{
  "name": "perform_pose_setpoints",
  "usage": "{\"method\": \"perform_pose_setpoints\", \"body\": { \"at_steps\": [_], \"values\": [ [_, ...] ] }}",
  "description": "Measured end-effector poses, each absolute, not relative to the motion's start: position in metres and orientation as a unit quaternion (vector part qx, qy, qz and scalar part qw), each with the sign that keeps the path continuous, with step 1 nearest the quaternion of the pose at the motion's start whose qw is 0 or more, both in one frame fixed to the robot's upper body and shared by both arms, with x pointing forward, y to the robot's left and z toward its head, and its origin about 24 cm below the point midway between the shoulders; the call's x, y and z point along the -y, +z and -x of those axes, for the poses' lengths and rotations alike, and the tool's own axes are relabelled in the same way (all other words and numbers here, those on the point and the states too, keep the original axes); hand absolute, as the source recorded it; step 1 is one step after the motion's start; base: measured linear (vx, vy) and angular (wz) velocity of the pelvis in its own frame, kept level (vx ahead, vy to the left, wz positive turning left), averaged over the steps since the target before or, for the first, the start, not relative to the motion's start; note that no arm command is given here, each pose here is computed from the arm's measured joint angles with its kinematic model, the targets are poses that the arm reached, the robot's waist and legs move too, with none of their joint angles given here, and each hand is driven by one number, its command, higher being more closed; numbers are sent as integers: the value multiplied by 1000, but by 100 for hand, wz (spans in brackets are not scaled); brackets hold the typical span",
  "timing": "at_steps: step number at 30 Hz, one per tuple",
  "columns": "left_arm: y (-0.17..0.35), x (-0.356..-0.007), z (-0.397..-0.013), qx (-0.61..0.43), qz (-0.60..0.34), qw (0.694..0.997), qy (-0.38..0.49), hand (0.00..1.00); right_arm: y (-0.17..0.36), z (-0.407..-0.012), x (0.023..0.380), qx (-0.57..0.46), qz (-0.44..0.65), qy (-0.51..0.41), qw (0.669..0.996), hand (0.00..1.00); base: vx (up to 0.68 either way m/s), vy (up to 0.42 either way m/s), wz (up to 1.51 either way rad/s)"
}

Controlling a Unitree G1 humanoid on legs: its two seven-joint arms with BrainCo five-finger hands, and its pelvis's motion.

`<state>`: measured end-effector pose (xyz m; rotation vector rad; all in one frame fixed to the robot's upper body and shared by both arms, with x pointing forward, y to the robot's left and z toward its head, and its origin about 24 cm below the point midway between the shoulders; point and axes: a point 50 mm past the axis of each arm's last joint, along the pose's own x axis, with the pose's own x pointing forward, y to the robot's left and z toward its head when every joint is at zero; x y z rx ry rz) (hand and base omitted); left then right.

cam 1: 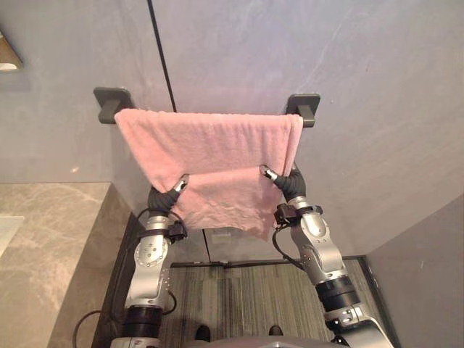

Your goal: Organize washtable

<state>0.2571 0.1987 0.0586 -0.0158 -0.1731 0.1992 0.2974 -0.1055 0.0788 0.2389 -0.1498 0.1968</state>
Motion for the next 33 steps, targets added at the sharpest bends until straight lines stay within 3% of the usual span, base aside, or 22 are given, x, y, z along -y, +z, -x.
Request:
{"method": "perform_pose_setpoints", "body": {
  "at_steps": [7, 16, 23, 28, 33],
  "values": [
    [51, -249, -235, 70, 4, 971, 230, 0, 58, -285, 163, 45, -119, 22, 992, 0, 2, -1, 1],
    [34, -248, -213, 36, -4, 973, 226, 0, 52, -258, 164, 44, -131, 50, 989, 0, -5, 1, -2],
    [-5, -242, -167, -56, 14, 971, 232, 0, 3, -208, 178, -53, -139, 10, 989, 0, 0, 0, 0],
    [-19, -233, -147, -93, 44, 979, 177, 0, -8, -181, 175, -83, -146, 36, 985, 0, 0, 0, 0],
    [0, -220, -152, -55, 91, 994, 27, 0, -12, -172, 152, -112, -116, 184, 970, 0, 0, 0, 0]
  ]
}}
